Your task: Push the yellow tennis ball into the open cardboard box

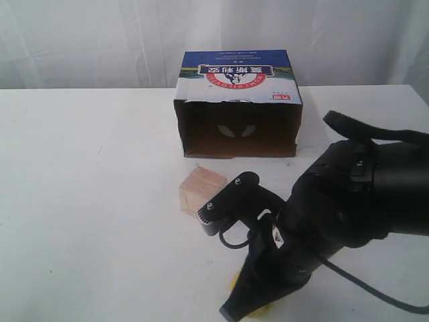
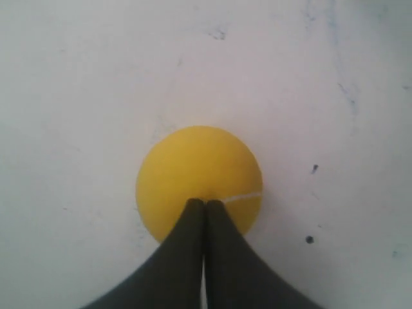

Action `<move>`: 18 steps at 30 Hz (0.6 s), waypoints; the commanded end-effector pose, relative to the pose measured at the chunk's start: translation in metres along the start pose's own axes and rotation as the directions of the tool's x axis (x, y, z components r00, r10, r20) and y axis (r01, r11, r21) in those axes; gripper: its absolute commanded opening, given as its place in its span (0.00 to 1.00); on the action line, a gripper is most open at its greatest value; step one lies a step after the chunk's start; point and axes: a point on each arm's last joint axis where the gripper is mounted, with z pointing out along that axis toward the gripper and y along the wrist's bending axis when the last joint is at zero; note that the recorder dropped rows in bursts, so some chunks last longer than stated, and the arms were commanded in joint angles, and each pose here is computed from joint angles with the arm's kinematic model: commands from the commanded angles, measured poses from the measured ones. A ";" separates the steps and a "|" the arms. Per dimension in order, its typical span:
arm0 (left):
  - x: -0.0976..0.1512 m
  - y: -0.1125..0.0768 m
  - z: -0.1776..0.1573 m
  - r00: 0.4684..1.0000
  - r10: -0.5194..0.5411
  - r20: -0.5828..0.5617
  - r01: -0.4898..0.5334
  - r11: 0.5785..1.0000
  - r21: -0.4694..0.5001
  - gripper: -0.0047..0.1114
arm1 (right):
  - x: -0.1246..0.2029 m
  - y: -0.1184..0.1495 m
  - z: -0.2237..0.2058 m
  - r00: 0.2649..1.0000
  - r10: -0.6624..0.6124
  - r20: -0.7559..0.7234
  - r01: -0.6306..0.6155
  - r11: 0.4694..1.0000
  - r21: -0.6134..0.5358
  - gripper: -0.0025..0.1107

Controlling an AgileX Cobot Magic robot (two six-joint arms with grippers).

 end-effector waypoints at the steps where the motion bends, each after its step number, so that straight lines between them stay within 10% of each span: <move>1: 0.002 0.000 0.000 1.000 0.007 -0.009 -0.007 1.000 0.003 0.04 | 0.006 -0.019 -0.003 0.999 0.000 -0.034 0.003 0.997 0.079 0.02; 18: 0.002 0.000 0.000 1.000 0.007 -0.009 -0.007 1.000 0.003 0.04 | 0.007 -0.043 -0.032 0.995 0.071 0.074 -0.082 0.985 0.152 0.02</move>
